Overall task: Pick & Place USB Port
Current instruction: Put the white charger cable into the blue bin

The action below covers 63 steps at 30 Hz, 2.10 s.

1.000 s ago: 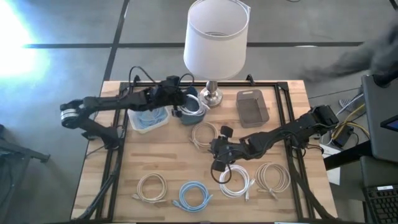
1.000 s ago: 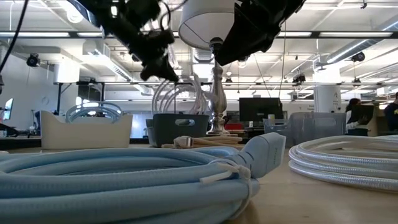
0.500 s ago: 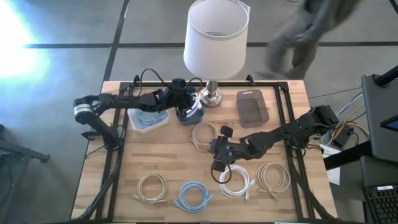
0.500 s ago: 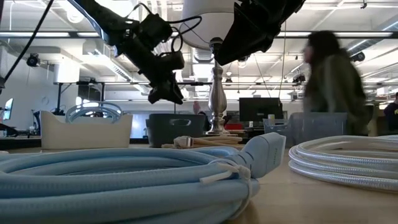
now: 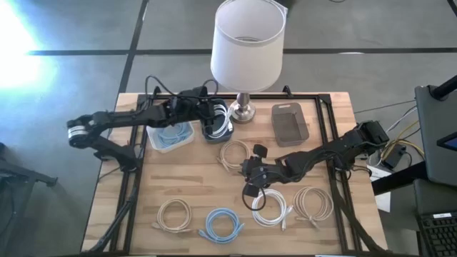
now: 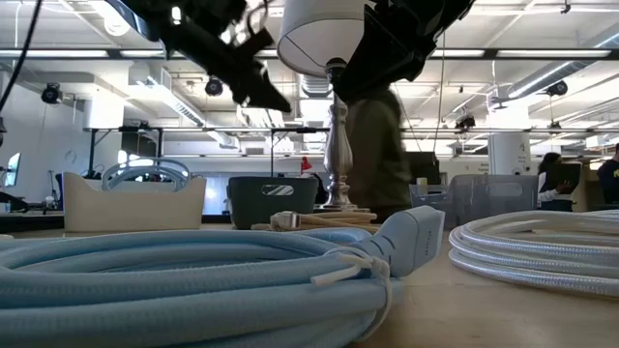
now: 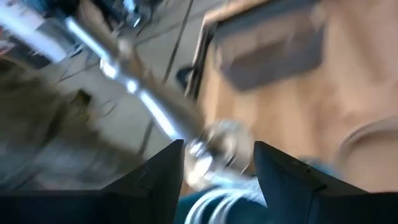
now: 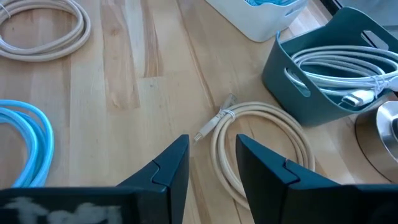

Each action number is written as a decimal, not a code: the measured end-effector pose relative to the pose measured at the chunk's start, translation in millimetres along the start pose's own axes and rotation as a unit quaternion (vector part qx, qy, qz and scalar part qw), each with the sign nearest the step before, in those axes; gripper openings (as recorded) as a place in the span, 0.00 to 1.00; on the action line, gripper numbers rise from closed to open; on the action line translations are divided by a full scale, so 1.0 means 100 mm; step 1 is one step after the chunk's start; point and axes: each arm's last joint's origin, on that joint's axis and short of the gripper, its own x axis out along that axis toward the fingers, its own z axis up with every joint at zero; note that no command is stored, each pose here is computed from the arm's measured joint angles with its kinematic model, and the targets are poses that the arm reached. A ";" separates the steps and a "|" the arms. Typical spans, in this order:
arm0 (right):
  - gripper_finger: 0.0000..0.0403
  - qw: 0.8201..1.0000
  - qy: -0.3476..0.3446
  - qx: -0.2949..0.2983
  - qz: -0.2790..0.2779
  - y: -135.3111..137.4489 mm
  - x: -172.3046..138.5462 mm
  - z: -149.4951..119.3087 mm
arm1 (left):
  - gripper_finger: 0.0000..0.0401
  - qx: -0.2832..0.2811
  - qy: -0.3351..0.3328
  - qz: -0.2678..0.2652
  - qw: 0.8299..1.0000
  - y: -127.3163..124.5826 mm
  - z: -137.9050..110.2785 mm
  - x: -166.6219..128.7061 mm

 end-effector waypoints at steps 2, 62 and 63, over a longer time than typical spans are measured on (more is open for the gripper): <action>0.31 1.000 0.000 0.000 0.000 0.00 0.00 0.00 | 0.48 -0.021 -0.027 -0.009 0.999 0.03 0.07 -0.11; 0.29 0.997 -0.065 -0.033 -0.014 -0.02 0.01 0.14 | 0.42 -0.158 -0.089 -0.094 0.979 -0.30 -0.20 -0.42; 0.30 0.996 -0.083 -0.024 -0.015 -0.02 0.01 0.19 | 0.42 -0.158 -0.089 -0.094 0.979 -0.30 -0.20 -0.42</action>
